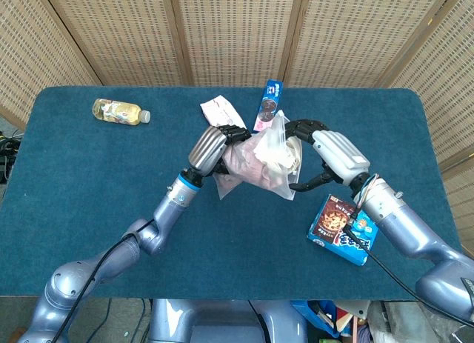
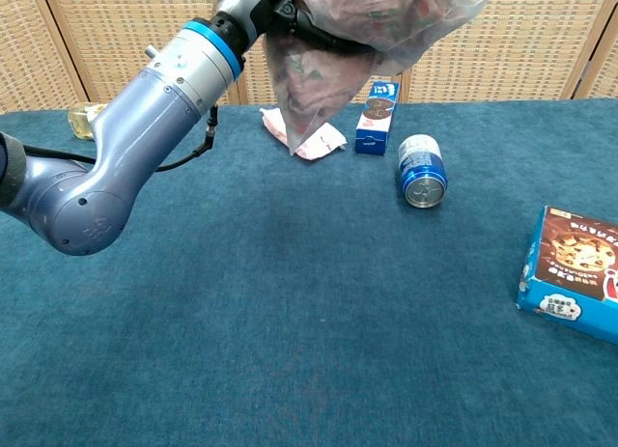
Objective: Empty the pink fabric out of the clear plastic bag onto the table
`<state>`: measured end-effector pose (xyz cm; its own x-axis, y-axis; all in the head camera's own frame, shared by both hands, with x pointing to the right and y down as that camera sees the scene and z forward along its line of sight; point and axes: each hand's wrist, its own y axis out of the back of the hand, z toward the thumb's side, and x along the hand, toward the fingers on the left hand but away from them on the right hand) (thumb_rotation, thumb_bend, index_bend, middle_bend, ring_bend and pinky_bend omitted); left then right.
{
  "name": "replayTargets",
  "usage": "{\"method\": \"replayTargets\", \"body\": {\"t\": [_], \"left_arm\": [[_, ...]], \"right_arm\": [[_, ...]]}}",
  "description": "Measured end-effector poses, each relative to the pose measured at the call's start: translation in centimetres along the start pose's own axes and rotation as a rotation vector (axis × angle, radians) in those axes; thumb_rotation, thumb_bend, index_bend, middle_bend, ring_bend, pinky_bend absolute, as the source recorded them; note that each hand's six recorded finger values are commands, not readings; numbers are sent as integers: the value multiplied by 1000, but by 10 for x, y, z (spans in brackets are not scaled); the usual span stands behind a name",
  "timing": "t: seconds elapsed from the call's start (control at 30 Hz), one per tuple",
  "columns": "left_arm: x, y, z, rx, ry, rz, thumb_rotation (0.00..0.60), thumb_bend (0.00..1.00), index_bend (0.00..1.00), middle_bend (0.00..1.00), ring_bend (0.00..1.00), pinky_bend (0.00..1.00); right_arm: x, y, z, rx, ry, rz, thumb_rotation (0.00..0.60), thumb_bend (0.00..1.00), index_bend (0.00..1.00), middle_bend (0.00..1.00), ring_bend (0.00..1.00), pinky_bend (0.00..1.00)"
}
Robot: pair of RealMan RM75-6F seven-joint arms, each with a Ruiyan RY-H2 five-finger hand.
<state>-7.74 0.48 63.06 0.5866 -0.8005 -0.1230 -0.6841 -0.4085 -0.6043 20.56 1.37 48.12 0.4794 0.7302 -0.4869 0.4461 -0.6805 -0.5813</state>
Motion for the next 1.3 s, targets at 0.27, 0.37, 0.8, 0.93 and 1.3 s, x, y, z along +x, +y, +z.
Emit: {"method": "replayTargets", "body": {"t": [0.27, 0.37, 0.8, 0.93, 1.3], "left_arm": [[3, -4, 5, -10, -2, 6, 600, 182, 544, 552, 505, 562], [4, -4, 5, -13, 0, 6, 600, 182, 544, 553, 505, 562], [5, -2, 5, -23, 5, 14, 600, 182, 544, 553, 505, 562], [5, -1, 5, -29, 7, 18, 600, 182, 544, 552, 505, 562], [5, 0, 5, -36, 5, 22, 600, 183, 544, 553, 505, 562]], "right_arm": [[-8, -11, 7, -39, 14, 24, 600, 0, 267, 149, 85, 49], [-10, -13, 9, -36, 18, 23, 600, 0, 267, 146, 85, 49], [-17, -21, 8, 15, 5, 29, 600, 45, 459, 90, 73, 47], [-18, -23, 8, 24, 1, 29, 600, 170, 500, 89, 73, 47], [-21, -29, 10, 45, 3, 27, 600, 505, 605, 103, 74, 47]]}}
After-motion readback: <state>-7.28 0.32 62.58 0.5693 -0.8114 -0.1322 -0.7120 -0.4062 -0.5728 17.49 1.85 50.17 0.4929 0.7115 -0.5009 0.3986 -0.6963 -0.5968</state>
